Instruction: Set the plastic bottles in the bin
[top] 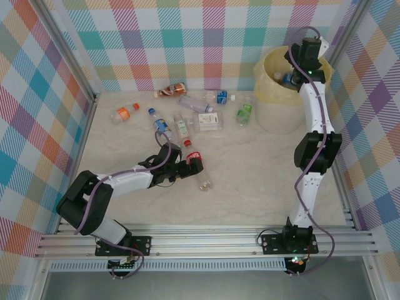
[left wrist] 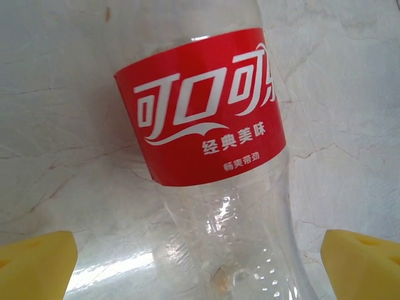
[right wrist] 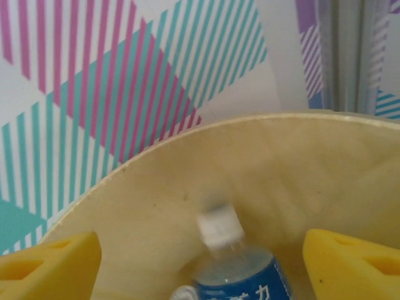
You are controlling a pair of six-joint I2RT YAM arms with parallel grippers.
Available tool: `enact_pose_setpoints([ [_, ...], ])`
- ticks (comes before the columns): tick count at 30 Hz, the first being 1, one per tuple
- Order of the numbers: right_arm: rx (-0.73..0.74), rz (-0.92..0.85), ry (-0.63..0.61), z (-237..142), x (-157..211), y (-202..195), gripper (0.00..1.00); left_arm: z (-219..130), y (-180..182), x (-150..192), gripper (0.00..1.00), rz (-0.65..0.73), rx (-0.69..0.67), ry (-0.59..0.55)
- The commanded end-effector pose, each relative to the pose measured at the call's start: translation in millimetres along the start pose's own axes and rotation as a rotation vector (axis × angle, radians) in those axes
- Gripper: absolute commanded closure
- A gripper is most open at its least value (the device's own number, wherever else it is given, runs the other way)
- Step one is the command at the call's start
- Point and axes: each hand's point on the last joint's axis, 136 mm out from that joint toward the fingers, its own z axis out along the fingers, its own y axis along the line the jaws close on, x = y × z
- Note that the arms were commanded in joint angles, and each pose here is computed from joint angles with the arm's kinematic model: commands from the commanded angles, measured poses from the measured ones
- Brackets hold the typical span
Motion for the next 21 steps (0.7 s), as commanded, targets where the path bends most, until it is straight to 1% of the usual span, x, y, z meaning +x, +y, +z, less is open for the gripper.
enact_pose_setpoints([
  [1, 0.034, 0.036, -0.062, -15.9, -26.6, -0.4, 0.13, -11.5, 4.5, -4.2, 0.00, 0.016, -0.036, -0.039],
  [4, 0.028, 0.034, -0.058, -27.3, -30.0, -1.1, 0.10, -18.8, 8.4, -11.8, 0.00, 0.014, -0.073, -0.077],
  [6, -0.009, 0.021, -0.055, -36.6, -31.9, 4.3, 0.09, -25.3, 9.7, -17.8, 0.00, 0.016, -0.094, -0.110],
  [13, -0.204, -0.037, -0.035, -88.4, -35.9, 32.8, 0.00, -63.7, 10.7, -62.2, 0.00, 0.000, -0.174, -0.292],
  [18, -0.343, -0.036, -0.055, -131.0, -34.3, 44.2, 0.00, -83.1, 8.5, -96.6, 0.00, -0.006, -0.215, -0.389],
  [21, -0.442, -0.036, -0.044, -157.2, -27.1, 51.0, 0.00, -91.5, 17.8, -118.4, 0.00, -0.022, -0.307, -0.425],
])
